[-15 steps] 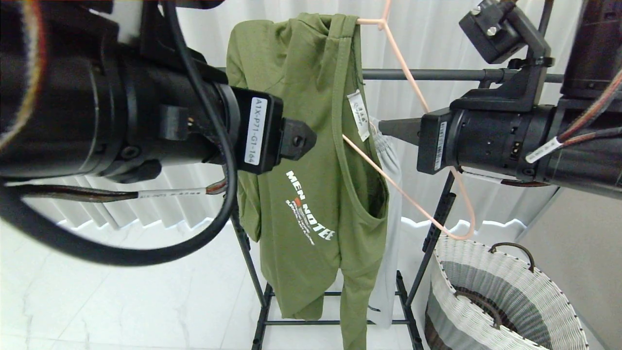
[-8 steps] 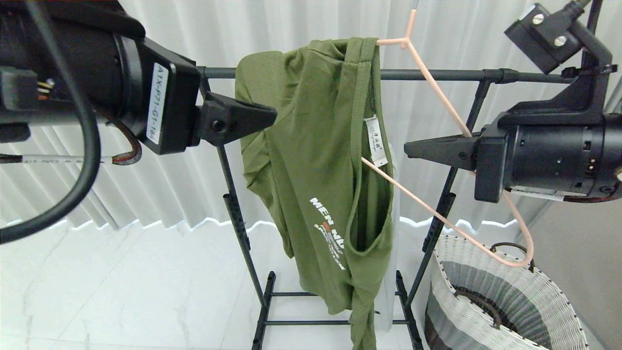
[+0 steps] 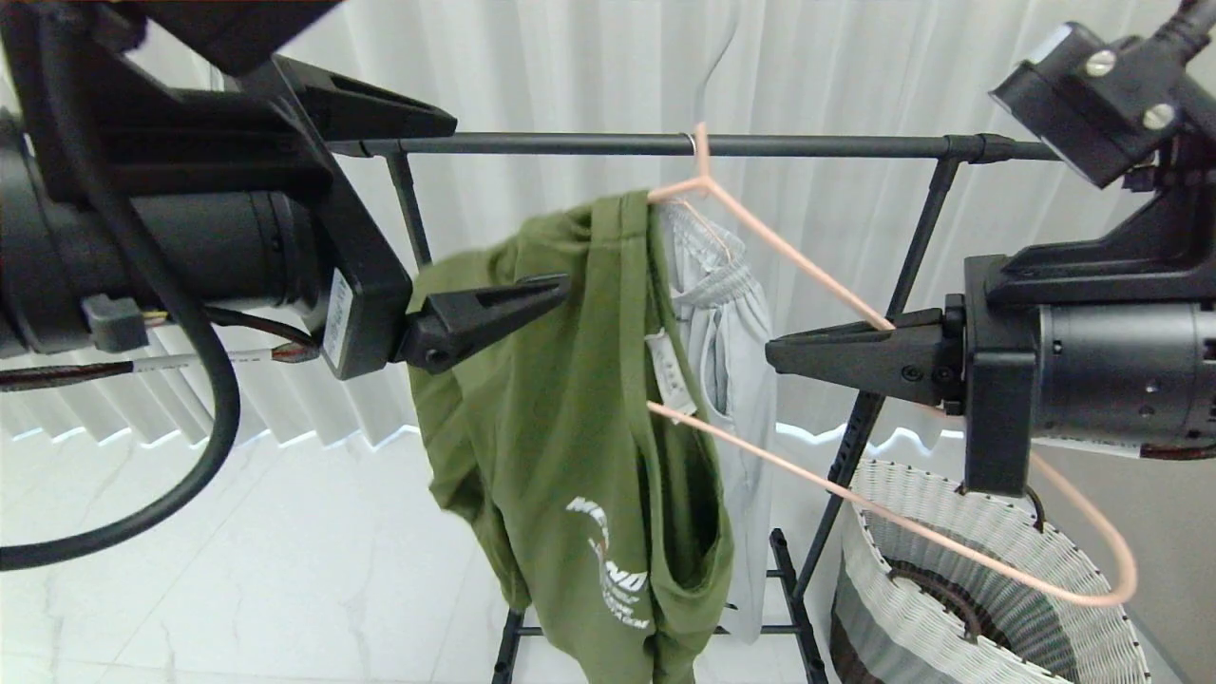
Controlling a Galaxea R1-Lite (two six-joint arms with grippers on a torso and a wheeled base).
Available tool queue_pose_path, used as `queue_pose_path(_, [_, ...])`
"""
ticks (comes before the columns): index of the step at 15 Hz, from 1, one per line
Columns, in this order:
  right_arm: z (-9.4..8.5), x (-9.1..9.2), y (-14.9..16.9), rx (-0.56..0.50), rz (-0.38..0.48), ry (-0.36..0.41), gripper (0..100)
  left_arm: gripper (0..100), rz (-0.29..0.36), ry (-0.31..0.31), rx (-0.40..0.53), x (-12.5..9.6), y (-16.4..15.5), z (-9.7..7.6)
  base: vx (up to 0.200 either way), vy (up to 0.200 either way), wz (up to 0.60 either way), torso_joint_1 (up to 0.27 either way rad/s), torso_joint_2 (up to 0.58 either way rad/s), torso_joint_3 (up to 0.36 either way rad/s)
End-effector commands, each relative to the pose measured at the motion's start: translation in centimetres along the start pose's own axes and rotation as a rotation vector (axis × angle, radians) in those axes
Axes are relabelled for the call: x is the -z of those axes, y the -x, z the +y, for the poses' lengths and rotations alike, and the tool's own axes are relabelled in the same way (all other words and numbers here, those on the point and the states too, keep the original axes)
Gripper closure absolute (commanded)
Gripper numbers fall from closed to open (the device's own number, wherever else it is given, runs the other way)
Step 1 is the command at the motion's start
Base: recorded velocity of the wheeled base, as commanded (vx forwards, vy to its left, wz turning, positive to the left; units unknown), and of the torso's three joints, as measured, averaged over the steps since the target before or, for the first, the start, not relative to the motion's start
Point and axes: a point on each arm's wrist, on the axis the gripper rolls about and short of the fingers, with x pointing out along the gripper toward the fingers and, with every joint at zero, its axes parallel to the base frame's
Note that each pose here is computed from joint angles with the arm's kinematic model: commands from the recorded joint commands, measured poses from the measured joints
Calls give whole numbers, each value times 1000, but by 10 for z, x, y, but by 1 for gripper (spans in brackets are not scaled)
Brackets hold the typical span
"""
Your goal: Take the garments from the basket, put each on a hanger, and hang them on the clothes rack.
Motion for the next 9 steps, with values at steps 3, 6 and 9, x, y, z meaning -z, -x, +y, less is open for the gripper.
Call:
queue_pose_path(3, [6, 1, -3, -27, 3, 11, 100, 0, 44, 3, 2, 12, -2, -2, 0, 0, 0, 0, 0, 0])
queue_pose_path(6, [4, 4, -8, -16, -43, 22, 100, 0, 48, 6, 7, 15, 3, -5, 0, 0, 0, 0, 0, 0])
queue_pose_path(9, [4, 15, -7, -13, -105, 33, 100, 0, 71, 14, -37, 20, 7, 3, 0, 0, 0, 0, 0, 0])
